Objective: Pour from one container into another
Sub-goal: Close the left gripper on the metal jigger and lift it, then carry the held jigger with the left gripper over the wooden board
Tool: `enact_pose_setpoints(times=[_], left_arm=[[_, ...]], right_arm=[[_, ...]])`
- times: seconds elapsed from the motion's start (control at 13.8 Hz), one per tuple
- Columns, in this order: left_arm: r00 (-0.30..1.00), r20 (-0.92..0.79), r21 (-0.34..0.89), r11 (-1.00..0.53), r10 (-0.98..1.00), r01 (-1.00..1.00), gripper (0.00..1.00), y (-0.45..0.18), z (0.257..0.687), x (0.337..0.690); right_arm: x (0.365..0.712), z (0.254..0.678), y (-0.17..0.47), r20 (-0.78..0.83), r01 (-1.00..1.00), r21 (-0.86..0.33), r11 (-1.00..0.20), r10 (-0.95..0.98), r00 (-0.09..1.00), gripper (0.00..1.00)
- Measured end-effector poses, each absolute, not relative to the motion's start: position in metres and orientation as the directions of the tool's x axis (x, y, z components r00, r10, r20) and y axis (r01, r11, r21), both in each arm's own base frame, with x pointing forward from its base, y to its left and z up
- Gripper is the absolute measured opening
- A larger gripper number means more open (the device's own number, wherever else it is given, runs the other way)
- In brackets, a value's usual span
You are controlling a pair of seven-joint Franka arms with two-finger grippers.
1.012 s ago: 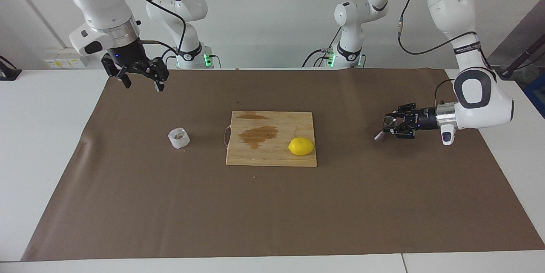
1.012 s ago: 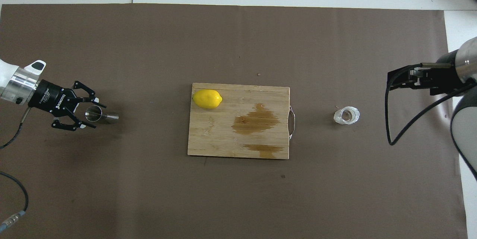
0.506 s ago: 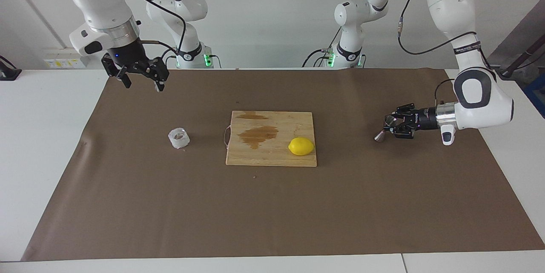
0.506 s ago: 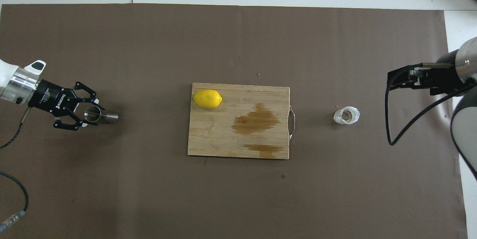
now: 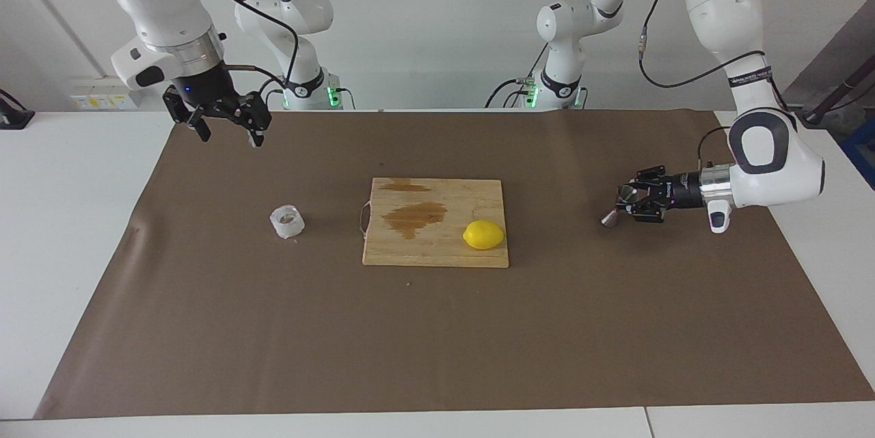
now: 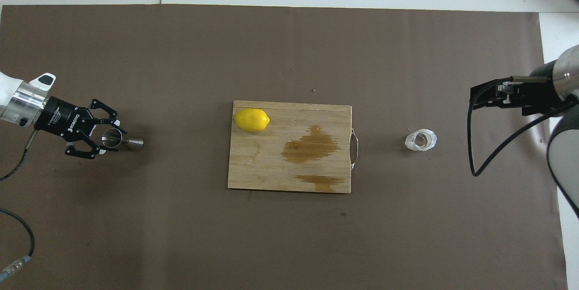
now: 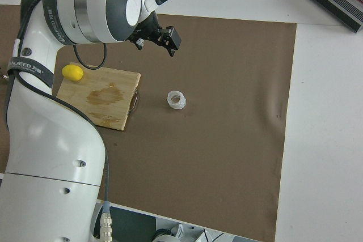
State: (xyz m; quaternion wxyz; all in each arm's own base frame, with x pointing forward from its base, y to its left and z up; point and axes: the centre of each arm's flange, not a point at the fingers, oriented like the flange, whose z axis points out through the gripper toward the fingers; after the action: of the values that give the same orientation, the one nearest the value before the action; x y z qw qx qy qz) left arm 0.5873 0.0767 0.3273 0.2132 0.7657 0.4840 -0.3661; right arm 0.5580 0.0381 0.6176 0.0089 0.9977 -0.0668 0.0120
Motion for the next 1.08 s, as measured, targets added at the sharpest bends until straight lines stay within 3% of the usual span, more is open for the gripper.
enact_pose_setpoints(times=[0.36,0.65,0.79,1.08], left_arm=[[0.271,-0.775,-0.017,-0.447,0.571,0.894,0.48,0.067,0.329,0.589],[0.277,-0.782,-0.008,-0.453,0.558,0.891,0.40,0.057,0.330,0.591],[0.278,-0.783,-0.007,-0.453,0.557,0.891,0.26,0.056,0.330,0.591],[0.266,-0.787,-0.010,-0.443,0.557,0.897,0.26,0.055,0.331,0.592]], right_arm=[[0.558,0.618,0.038,0.025,-0.134,0.016,-0.991,-0.133,0.991,1.00],[0.558,0.618,0.038,0.025,-0.134,0.016,-0.991,-0.133,0.991,1.00],[0.558,0.618,0.038,0.025,-0.134,0.016,-0.991,-0.133,0.991,1.00],[0.558,0.618,0.038,0.025,-0.134,0.016,-0.991,-0.133,0.991,1.00]])
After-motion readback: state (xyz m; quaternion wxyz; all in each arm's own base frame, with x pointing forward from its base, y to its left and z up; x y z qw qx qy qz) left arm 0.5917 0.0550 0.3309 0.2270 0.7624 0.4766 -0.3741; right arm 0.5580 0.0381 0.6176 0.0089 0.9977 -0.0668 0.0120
